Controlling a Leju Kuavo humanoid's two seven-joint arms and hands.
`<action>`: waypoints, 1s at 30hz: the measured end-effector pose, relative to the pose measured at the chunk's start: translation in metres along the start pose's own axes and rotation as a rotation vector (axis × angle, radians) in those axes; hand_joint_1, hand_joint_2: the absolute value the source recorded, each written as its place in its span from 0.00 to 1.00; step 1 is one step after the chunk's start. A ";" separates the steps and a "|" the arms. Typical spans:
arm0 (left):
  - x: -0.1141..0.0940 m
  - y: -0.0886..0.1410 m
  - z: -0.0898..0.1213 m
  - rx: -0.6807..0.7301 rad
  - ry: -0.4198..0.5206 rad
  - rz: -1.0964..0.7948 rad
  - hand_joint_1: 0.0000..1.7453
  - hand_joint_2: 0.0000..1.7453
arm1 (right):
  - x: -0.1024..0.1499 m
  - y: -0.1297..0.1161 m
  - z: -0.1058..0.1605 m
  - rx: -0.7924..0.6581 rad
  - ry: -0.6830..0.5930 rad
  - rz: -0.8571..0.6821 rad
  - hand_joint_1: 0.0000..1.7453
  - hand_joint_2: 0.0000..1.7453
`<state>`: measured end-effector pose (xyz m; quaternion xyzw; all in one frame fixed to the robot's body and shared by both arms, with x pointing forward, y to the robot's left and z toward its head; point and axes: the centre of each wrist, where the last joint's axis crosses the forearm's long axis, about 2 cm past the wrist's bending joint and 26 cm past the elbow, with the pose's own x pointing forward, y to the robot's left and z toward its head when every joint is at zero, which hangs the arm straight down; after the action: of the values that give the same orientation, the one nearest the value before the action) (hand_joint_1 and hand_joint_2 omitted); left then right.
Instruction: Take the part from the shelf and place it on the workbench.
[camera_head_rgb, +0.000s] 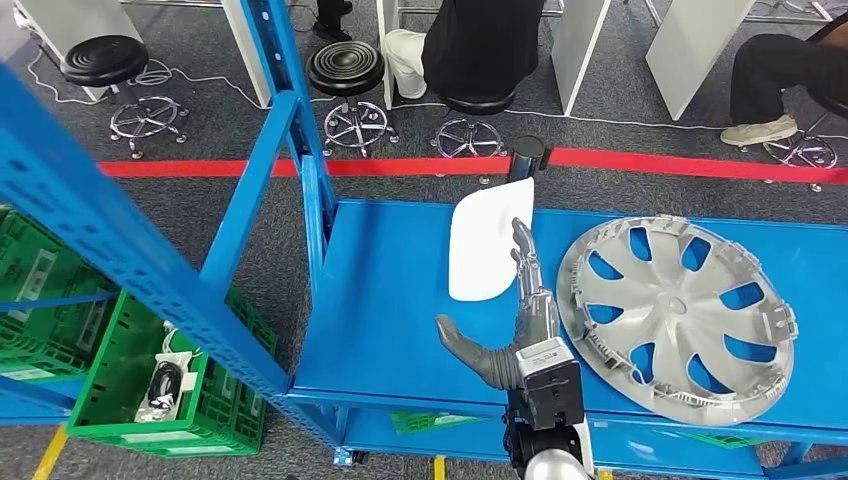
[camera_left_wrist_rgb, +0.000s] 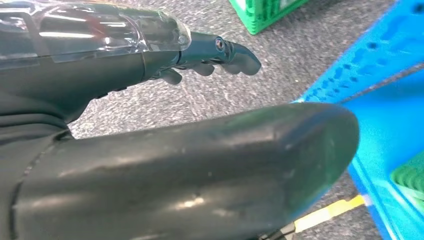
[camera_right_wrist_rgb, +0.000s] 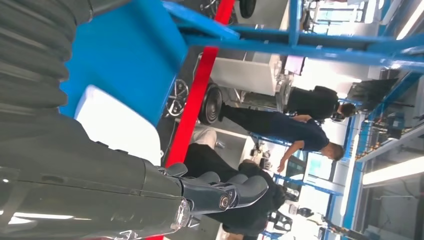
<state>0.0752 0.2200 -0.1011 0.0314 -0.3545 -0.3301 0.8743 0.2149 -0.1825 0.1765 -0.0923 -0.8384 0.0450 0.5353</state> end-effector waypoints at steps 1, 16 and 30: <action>0.000 0.000 0.000 0.000 0.001 0.000 0.00 0.00 | 0.000 0.000 0.000 0.000 0.000 0.000 0.00 1.00; 0.001 0.000 -0.001 -0.001 -0.005 -0.004 0.00 0.00 | -0.001 -0.001 -0.001 -0.004 0.003 0.005 0.00 1.00; 0.001 0.003 -0.002 0.006 -0.005 -0.008 0.00 0.00 | -0.001 -0.001 -0.002 -0.005 0.006 0.002 0.00 1.00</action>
<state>0.0786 0.2211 -0.1007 0.0347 -0.3577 -0.3327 0.8719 0.2171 -0.1838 0.1771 -0.0948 -0.8370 0.0430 0.5373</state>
